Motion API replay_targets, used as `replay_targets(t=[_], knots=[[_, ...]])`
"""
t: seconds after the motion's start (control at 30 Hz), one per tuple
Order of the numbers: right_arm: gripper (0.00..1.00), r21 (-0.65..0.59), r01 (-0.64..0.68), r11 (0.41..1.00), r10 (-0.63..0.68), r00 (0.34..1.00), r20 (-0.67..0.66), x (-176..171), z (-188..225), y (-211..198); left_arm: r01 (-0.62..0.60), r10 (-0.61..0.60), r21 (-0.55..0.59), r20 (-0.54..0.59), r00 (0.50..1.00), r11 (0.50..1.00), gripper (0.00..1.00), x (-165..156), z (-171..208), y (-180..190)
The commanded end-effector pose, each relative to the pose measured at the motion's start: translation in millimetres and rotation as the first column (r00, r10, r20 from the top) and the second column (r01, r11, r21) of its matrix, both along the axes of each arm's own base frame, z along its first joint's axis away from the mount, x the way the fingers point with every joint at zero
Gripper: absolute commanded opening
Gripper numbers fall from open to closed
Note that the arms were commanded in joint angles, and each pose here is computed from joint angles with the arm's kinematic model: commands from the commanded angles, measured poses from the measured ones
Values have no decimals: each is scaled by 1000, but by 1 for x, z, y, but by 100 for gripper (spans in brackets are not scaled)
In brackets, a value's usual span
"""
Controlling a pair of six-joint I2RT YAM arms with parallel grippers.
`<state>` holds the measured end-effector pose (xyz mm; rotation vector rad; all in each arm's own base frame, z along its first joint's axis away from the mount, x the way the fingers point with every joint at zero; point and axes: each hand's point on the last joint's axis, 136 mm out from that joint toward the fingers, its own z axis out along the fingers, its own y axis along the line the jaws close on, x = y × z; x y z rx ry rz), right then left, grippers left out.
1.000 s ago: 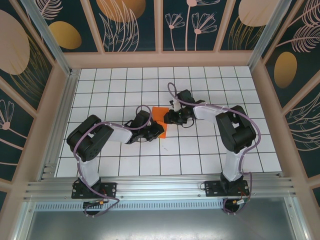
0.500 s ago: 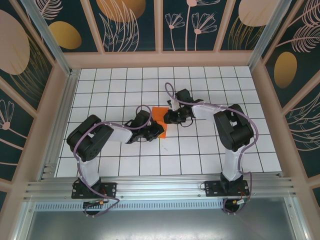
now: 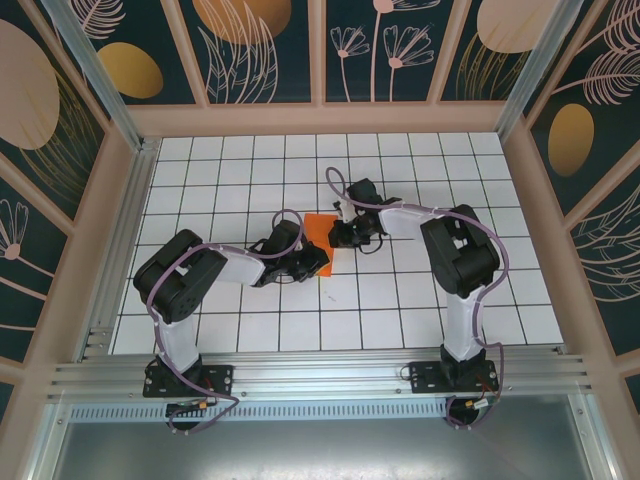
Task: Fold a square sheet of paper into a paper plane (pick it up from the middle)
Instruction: Fold the triangle a second time at the center of the table.
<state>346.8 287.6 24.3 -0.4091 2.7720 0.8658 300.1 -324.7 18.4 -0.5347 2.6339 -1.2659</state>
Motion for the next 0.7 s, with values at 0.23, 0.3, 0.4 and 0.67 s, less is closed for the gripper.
replay_targets(t=[0.23, 0.3, 0.4, 0.67], knots=[[11, -83, 5, 997, -7, 1000, -18, 2, -21, -2, 15, -15, 4, -3, 1000, 1000, 22, -4, 3, 0], [11, -96, 12, 995, -15, 1000, -28, 0, -25, -3, 23, -23, -3, 4, 1000, 1000, 23, -5, 6, -2], [11, -109, 24, 994, -29, 999, -43, -2, -30, -6, 33, -33, -6, 8, 999, 999, 23, -7, 8, -5], [10, -130, 35, 991, -45, 996, -77, -12, -39, -4, 52, -51, -9, 12, 999, 999, 24, -14, 11, -11]])
